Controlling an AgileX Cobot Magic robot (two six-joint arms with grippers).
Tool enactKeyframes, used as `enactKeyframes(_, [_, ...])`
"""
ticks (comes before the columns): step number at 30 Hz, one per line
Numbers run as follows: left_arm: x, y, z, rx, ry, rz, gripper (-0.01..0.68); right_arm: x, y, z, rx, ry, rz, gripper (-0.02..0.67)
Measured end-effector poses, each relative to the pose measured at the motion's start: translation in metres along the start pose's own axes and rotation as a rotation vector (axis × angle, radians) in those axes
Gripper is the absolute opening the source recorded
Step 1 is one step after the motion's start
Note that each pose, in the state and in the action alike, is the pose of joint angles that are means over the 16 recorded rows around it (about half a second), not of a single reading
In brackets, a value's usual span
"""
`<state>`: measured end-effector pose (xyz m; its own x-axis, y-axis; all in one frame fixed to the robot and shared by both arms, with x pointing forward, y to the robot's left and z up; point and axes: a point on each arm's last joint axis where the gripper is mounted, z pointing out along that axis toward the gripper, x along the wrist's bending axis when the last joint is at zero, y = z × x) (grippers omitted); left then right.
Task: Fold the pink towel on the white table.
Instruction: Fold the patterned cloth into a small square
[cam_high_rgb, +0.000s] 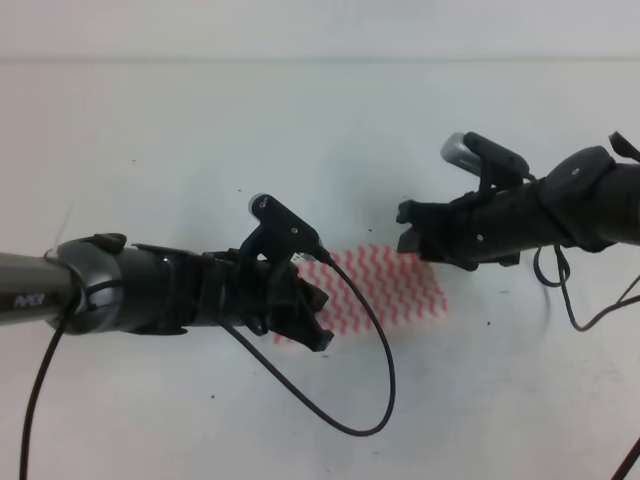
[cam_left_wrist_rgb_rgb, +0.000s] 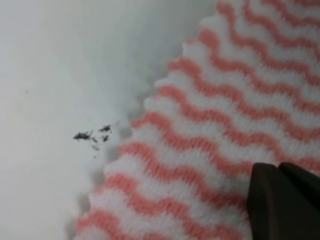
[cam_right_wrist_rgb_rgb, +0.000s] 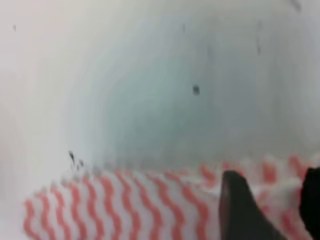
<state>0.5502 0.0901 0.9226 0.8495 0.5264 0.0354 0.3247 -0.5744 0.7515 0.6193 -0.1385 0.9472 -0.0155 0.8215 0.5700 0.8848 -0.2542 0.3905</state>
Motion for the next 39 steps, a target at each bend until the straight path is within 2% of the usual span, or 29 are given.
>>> enactKeyframes(5, [0.001,0.000,0.000,0.004,0.007,0.001,-0.004,0.006,0.010,-0.004,-0.030,0.018,-0.007,0.259])
enactKeyframes(8, [0.001,-0.001,0.000,0.009,0.009,0.006,-0.004,0.009,0.016,-0.006,-0.042,0.031,-0.013,0.267])
enactKeyframes(12, [0.001,-0.001,0.001,0.011,0.010,0.009,-0.004,0.014,0.021,-0.008,-0.037,0.052,-0.022,0.226])
enactKeyframes(18, [0.001,-0.001,0.000,0.009,0.011,0.004,-0.004,0.019,0.024,-0.005,0.001,0.075,-0.041,0.120])
enactKeyframes(26, [0.001,-0.001,0.000,0.010,0.014,0.003,-0.004,0.012,0.023,0.009,0.045,0.057,-0.068,0.004])
enactKeyframes(39, [0.002,-0.001,0.000,0.012,0.017,0.004,-0.004,-0.011,0.024,0.024,0.054,-0.006,-0.072,-0.017])
